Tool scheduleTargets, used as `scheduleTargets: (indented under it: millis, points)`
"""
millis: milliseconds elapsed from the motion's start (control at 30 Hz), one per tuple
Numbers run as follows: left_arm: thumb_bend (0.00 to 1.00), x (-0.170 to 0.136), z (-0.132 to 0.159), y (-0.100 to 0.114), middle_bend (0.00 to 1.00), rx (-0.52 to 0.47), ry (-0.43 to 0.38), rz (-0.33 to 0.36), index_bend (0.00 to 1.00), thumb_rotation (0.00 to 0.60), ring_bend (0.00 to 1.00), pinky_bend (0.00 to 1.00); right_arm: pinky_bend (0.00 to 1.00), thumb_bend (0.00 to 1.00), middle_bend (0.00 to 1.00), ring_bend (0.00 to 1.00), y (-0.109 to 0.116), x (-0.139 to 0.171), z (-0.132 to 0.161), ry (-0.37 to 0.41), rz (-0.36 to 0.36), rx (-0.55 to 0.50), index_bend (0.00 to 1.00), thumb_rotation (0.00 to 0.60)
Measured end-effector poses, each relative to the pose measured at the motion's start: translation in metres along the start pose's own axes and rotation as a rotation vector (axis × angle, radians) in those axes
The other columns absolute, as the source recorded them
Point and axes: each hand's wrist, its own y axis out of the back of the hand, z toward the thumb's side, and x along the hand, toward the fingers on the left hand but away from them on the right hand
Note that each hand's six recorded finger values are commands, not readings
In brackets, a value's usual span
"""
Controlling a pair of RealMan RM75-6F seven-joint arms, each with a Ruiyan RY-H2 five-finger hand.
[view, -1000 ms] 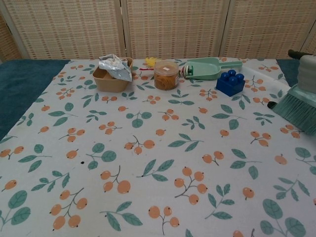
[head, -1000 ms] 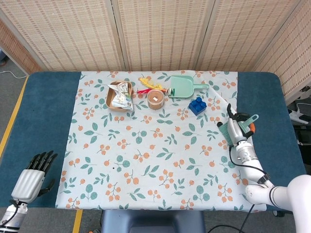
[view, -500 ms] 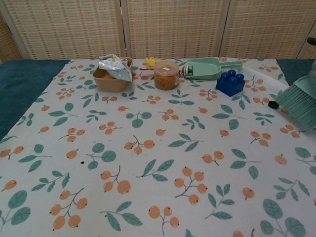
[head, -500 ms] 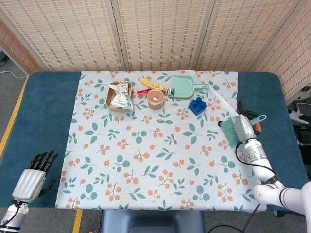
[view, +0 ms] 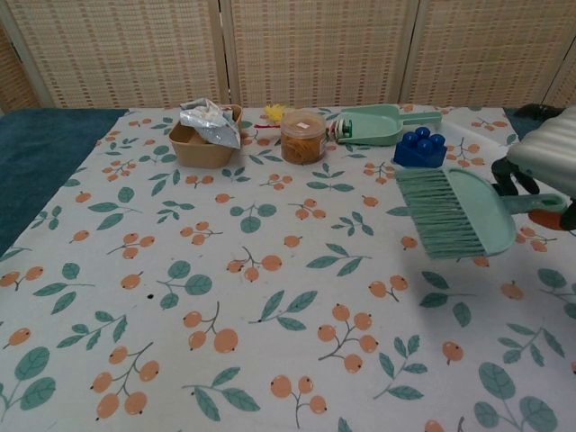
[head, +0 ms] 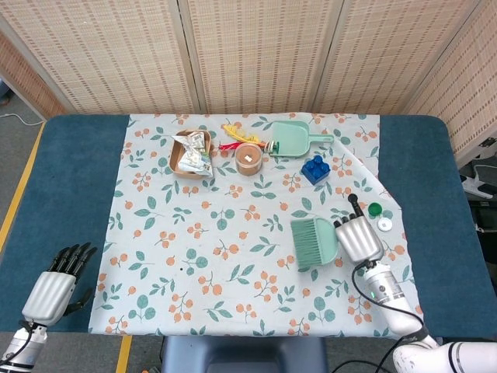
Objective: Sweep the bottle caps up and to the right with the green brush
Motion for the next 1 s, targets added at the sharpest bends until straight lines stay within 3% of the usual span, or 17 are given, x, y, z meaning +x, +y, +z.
scheduleTargets:
  millis: [233,267,300,433,500,633,867,1000]
  points:
    - [0.37,-0.003,-0.004,0.005,0.0,-0.018,0.001,0.008,0.0,0.6,0.0,0.09,0.0,0.51,0.79,0.48,-0.016,0.003,0.062,0.03,0.012,-0.151,0.95,0.6]
    - [0.37,-0.003,-0.005,0.005,0.0,-0.021,0.001,0.008,0.0,0.6,0.0,0.09,0.0,0.51,0.77,0.46,-0.019,0.003,0.067,0.028,0.015,-0.158,0.89,0.6]
    - [0.37,-0.003,-0.005,0.006,0.0,-0.023,0.001,0.01,0.0,0.6,0.0,0.09,0.0,0.51,0.71,0.42,-0.022,0.003,0.072,0.028,0.022,-0.164,0.76,0.6]
    - [0.37,-0.003,-0.006,0.007,0.0,-0.028,0.0,0.009,0.0,0.6,0.0,0.09,0.0,0.48,0.35,0.23,-0.026,0.005,0.075,0.029,0.046,-0.14,0.17,0.6]
    - [0.37,-0.003,-0.006,0.007,0.0,-0.029,-0.002,0.008,0.0,0.6,0.0,0.09,0.0,0.43,0.22,0.16,-0.026,0.007,0.075,0.028,0.06,-0.121,0.03,0.6]
    - [0.37,-0.003,-0.005,0.006,0.0,-0.027,-0.006,0.006,0.0,0.6,0.0,0.09,0.0,0.34,0.07,0.09,-0.025,0.013,0.073,0.025,0.088,-0.111,0.0,0.6]
    - [0.37,-0.004,-0.003,0.005,0.0,-0.025,-0.011,0.003,0.0,0.6,0.0,0.09,0.0,0.3,0.04,0.07,-0.026,0.023,0.067,0.016,0.118,-0.107,0.0,0.6]
    - [0.37,-0.007,-0.002,0.011,0.0,-0.026,-0.018,0.027,0.0,0.6,0.0,0.09,0.0,0.27,0.0,0.0,-0.017,0.043,0.042,-0.015,0.077,-0.133,0.0,0.6]
